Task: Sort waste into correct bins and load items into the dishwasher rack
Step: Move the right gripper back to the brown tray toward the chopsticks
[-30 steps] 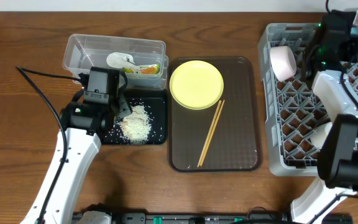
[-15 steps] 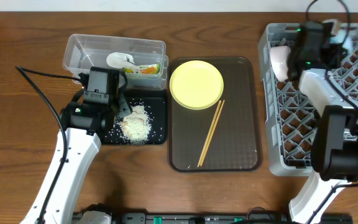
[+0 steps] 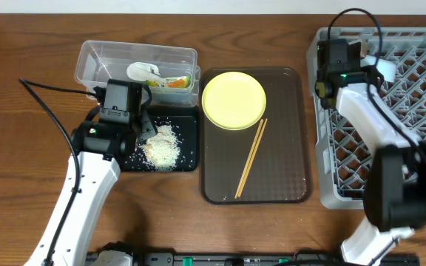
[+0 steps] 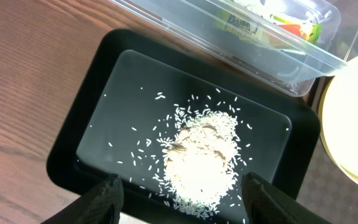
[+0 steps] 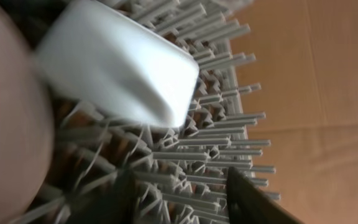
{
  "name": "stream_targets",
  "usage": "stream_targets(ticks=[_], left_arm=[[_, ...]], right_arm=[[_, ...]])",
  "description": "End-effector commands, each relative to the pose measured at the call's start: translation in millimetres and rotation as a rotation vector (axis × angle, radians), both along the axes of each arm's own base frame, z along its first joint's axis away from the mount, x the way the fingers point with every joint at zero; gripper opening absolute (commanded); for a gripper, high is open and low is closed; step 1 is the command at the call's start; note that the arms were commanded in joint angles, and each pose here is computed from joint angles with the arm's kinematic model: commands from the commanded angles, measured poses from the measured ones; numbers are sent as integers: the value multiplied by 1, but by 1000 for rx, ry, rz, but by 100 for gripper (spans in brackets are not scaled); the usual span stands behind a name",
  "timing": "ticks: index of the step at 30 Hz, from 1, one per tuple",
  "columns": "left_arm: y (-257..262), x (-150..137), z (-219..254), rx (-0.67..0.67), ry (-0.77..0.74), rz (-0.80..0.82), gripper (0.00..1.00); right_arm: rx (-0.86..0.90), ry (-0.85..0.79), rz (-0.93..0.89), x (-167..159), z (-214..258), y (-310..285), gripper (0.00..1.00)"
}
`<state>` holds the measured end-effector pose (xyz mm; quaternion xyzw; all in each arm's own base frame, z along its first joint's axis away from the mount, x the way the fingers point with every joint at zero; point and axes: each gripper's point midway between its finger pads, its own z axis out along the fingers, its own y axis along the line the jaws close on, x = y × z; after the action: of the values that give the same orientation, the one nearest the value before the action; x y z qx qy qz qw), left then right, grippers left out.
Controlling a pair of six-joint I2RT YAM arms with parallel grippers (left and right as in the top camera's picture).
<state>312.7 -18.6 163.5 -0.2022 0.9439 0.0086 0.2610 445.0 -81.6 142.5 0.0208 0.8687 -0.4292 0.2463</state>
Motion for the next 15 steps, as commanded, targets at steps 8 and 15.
stream_targets(ticks=[8, 15], left_arm=[[4, 1, -1, 11, 2, 18, 64], [4, 1, -1, 11, 1, 18, 64]], right_arm=[[1085, 58, 442, -55, 30, 204, 54], [1106, 308, 306, -112, -34, 243, 51]])
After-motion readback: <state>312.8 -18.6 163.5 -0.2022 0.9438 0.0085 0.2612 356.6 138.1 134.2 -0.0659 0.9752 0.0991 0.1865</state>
